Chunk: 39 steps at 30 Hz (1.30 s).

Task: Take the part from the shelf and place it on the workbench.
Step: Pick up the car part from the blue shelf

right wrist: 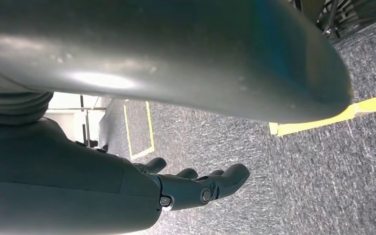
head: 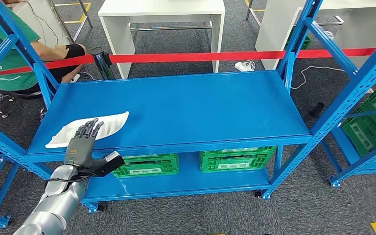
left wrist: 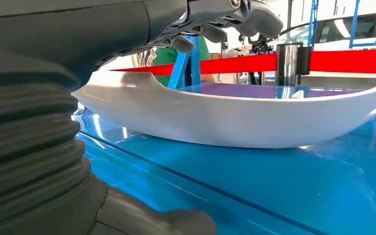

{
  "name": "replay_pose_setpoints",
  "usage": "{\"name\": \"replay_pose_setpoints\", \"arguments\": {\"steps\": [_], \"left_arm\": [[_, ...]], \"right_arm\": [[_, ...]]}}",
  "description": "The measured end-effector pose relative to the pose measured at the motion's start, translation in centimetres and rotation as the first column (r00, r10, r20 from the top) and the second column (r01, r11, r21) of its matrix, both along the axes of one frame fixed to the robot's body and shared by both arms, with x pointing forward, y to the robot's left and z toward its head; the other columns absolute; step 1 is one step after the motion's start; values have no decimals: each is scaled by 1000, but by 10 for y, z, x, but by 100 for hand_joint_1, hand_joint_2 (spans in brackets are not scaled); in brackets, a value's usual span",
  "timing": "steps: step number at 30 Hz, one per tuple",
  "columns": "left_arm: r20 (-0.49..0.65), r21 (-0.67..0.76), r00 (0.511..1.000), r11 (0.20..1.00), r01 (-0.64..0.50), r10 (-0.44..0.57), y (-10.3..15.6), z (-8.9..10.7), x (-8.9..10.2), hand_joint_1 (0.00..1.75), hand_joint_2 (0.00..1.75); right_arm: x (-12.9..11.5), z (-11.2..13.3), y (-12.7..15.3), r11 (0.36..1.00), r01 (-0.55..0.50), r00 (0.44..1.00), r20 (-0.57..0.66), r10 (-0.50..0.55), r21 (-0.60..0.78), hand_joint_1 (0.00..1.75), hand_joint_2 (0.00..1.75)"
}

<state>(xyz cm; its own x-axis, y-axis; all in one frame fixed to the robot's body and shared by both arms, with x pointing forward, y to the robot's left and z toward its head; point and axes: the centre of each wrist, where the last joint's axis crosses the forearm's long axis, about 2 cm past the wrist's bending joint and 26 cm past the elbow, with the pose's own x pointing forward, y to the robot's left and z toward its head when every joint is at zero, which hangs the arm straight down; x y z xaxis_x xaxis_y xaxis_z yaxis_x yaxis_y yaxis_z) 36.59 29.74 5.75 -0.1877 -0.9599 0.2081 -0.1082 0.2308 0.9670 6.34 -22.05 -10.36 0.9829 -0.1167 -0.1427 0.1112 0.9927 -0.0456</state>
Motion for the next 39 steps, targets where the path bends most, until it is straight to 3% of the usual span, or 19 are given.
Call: {"name": "replay_pose_setpoints", "arguments": {"steps": [14, 15, 18, 19, 39], "left_arm": [[8, 22, 1000, 1000, -15, 14, 7, 2, 1, 3, 175], [10, 23, 1000, 1000, -15, 15, 8, 3, 2, 23, 175], [12, 25, 1000, 1000, -18, 18, 9, 3, 2, 151, 175], [13, 26, 1000, 999, -19, 18, 10, 3, 2, 175, 175], [26, 41, 999, 999, -26, 25, 13, 6, 4, 175, 175]], "right_arm": [[0, 0, 0, 1000, 3, 1000, -1, -3, 0, 0, 0], [0, 0, 0, 1000, 3, 1000, -1, -3, 0, 0, 0], [0, 0, 0, 1000, 3, 1000, -1, -3, 0, 0, 0], [0, 0, 0, 1000, 3, 1000, -1, -3, 0, 0, 0], [-1, 0, 0, 1000, 26, 1000, -4, -26, 2, 0, 0]]}}
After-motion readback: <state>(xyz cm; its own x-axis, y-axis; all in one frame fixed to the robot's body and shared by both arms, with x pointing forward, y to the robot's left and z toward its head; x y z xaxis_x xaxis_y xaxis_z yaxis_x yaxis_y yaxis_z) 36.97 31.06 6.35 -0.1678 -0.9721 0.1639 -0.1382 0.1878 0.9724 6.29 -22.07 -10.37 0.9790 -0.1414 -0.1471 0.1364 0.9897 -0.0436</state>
